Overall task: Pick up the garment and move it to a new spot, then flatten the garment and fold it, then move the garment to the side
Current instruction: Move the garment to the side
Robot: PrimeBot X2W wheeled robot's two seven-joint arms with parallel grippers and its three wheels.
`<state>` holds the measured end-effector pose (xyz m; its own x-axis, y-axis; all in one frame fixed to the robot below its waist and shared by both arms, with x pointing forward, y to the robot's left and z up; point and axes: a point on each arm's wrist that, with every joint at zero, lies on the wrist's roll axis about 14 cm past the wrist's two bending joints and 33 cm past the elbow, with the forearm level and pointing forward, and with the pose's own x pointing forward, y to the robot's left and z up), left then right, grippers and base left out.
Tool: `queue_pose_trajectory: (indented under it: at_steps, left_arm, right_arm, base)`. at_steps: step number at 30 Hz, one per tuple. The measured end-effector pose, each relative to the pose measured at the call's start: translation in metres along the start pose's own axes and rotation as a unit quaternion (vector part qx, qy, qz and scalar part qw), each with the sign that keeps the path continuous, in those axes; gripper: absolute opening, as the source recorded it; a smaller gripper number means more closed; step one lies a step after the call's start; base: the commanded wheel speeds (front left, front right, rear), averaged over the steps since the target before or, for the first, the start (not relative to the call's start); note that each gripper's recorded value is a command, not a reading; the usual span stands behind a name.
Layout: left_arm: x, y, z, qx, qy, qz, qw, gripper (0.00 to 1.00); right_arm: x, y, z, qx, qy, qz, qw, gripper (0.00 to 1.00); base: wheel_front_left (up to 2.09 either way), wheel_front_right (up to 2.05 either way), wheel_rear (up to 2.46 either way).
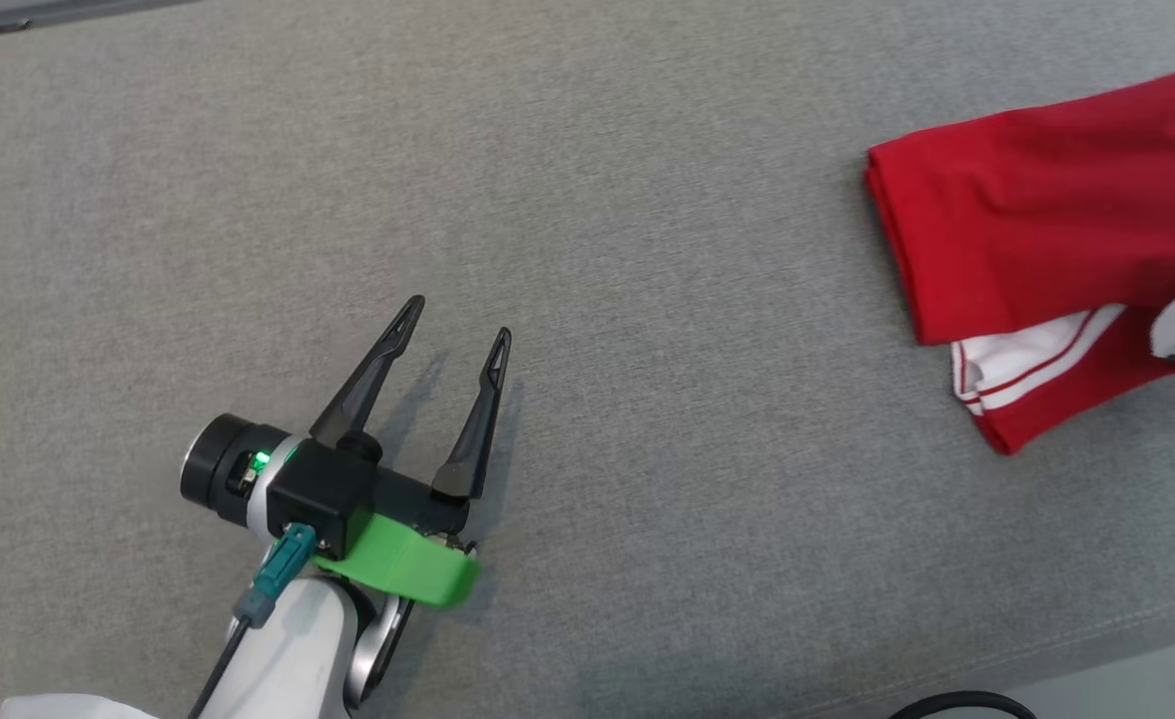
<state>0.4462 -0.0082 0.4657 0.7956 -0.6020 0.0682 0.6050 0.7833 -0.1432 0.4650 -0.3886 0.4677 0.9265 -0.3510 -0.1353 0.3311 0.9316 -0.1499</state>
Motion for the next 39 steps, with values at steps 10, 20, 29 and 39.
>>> queue_pose_trajectory:
  at_steps: [10, 20, 29, 39]
  left_arm:
    - [-0.019, 0.035, -0.022, 0.004, 0.032, 0.046, 0.998, 1.00]
    - [-0.034, 0.048, -0.003, 0.010, 0.018, 0.092, 0.996, 1.00]
    - [-0.077, 0.075, 0.017, 0.029, 0.012, 0.173, 0.984, 1.00]
    - [-0.142, 0.094, 0.021, 0.033, 0.024, 0.260, 0.965, 1.00]
  right_arm:
    - [0.018, -0.031, -0.035, -0.059, 0.047, -0.054, 0.996, 1.00]
    - [0.007, 0.043, 0.003, -0.037, -0.026, 0.020, 0.999, 1.00]
    - [-0.041, 0.123, 0.029, 0.025, -0.071, 0.139, 0.987, 1.00]
    - [-0.094, 0.149, 0.025, 0.072, -0.066, 0.184, 0.978, 1.00]
  base:
    - [0.00, 0.00, 0.00]
    - [0.00, 0.00, 0.00]
    - [0.00, 0.00, 0.00]
    - [0.00, 0.00, 0.00]
